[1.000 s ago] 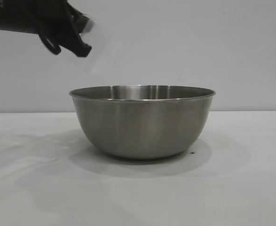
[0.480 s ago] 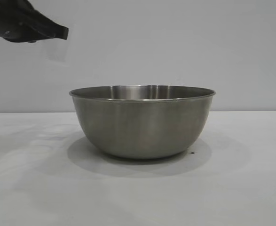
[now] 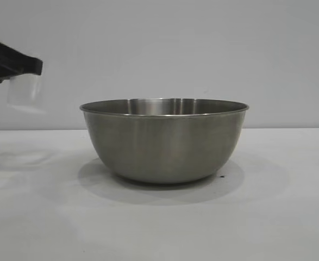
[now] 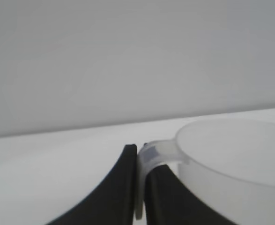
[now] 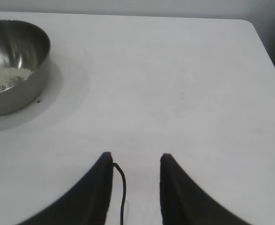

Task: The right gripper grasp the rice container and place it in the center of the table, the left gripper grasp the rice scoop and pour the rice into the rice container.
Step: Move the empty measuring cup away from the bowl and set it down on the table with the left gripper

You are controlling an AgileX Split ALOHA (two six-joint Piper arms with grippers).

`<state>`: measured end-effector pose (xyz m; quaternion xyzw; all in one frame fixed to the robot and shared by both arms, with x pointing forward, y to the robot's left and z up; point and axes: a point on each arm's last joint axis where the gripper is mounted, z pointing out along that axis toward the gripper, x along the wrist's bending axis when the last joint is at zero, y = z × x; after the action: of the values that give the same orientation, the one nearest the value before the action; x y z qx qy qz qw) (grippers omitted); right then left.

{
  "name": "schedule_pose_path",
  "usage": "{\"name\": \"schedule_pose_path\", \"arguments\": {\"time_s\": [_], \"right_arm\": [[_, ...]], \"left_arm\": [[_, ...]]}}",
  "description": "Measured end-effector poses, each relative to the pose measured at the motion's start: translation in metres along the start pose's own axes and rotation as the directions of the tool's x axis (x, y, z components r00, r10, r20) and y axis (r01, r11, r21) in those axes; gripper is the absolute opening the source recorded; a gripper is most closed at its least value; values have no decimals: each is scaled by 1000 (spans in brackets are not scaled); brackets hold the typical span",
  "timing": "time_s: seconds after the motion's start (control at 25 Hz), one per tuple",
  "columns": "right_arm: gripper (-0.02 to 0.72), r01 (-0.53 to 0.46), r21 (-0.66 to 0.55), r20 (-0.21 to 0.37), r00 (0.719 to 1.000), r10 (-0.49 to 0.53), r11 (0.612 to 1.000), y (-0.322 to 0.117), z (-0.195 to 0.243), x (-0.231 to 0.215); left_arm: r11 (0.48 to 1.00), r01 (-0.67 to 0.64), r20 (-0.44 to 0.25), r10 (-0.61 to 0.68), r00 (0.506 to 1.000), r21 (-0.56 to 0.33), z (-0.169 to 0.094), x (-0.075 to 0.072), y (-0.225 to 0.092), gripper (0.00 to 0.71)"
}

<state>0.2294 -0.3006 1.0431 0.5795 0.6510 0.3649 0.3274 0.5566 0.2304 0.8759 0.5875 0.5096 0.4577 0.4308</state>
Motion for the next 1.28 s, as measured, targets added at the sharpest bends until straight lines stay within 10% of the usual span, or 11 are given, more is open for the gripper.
{"name": "schedule_pose_path", "arguments": {"time_s": [0.6,0.96,1.28], "right_arm": [[232,0,0,0,1000,0,1000,0,0,0],[232,0,0,0,1000,0,1000,0,0,0],[232,0,0,0,1000,0,1000,0,0,0]], "left_arm": [[997,-28,25,26,999,72,16,-7,-32,0],[990,-45,35,41,999,131,-4,-3,-41,363],[986,-59,56,51,997,157,-49,7,-30,369]]}}
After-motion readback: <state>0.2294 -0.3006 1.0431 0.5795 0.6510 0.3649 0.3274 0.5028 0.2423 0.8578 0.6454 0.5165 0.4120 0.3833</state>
